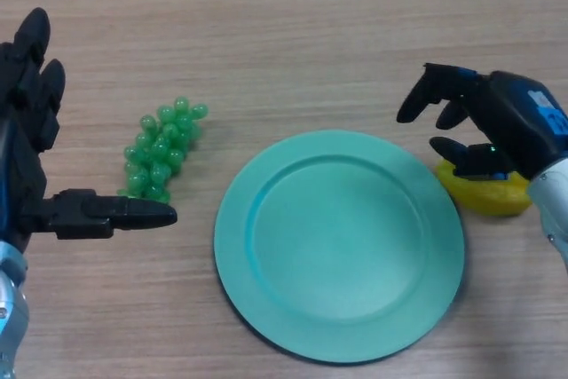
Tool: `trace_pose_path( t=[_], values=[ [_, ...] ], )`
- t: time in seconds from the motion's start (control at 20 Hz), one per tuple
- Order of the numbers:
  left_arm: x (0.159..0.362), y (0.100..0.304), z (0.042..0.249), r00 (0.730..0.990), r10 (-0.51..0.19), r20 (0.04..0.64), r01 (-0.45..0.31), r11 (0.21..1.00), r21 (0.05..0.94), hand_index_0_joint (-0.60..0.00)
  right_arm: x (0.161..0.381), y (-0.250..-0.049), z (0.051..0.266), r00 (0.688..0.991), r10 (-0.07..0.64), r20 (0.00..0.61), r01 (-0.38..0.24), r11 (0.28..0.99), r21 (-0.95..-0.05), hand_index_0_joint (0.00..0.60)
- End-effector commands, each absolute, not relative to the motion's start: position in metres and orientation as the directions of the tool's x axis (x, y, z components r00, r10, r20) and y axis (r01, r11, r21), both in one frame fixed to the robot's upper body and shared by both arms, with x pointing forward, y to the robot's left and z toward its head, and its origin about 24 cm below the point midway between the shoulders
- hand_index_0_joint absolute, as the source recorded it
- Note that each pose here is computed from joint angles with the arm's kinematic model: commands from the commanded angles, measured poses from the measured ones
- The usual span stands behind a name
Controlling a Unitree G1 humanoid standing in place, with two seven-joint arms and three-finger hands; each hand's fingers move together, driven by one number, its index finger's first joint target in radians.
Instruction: Pick up the yellow starfruit and place it on the plate
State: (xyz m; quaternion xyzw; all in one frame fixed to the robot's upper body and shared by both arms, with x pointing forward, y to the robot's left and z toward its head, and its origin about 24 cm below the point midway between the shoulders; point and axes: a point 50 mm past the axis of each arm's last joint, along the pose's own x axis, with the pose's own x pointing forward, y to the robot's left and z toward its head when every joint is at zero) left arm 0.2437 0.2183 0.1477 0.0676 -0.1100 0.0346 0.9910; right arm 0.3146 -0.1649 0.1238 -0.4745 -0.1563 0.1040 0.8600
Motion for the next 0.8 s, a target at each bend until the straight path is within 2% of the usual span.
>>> trace_pose_path(
  t=[0.05,0.2,0.3,0.35,0.4,0.45,0.55,0.6,0.65,0.7,0.8],
  values=[
    [0.234,0.22,0.187,0.888,0.058,0.457,-0.148,0.975,0.164,0.0,0.307,-0.159,0.171,0.846,0.366,0.387,0.114,0.586,-0.803,0.6],
    [0.235,0.219,0.187,0.889,0.052,0.456,-0.14,0.977,0.161,0.0,0.296,-0.149,0.178,0.812,0.399,0.426,0.127,0.592,-0.796,0.6],
    [0.234,0.219,0.188,0.891,0.047,0.451,-0.135,0.977,0.164,0.0,0.284,-0.144,0.185,0.795,0.397,0.46,0.103,0.658,-0.746,0.6],
    [0.234,0.218,0.187,0.892,0.044,0.449,-0.13,0.978,0.164,0.0,0.275,-0.141,0.191,0.792,0.373,0.483,0.045,0.754,-0.656,0.6],
    [0.234,0.218,0.188,0.893,0.042,0.448,-0.128,0.978,0.164,0.0,0.272,-0.141,0.193,0.788,0.361,0.499,0.04,0.778,-0.626,0.6],
    [0.234,0.217,0.187,0.894,0.041,0.447,-0.128,0.978,0.167,0.0,0.264,-0.139,0.199,0.8,0.312,0.512,-0.068,0.896,-0.44,0.6],
    [0.235,0.216,0.186,0.896,0.037,0.442,-0.124,0.978,0.169,0.0,0.252,-0.14,0.202,0.81,0.292,0.509,-0.15,0.942,-0.301,0.6],
    [0.235,0.215,0.186,0.897,0.035,0.44,-0.123,0.977,0.172,0.0,0.25,-0.142,0.203,0.811,0.293,0.507,-0.151,0.941,-0.303,0.6],
    [0.235,0.213,0.185,0.902,0.03,0.431,-0.116,0.978,0.173,0.0,0.245,-0.143,0.202,0.825,0.276,0.494,-0.183,0.956,-0.23,0.6],
    [0.236,0.213,0.185,0.904,0.028,0.426,-0.112,0.978,0.175,0.0,0.243,-0.144,0.202,0.831,0.271,0.485,-0.196,0.96,-0.201,0.6],
    [0.235,0.211,0.186,0.908,0.016,0.419,-0.102,0.978,0.182,0.0,0.237,-0.147,0.202,0.837,0.278,0.471,-0.21,0.959,-0.193,0.6]
  ],
)
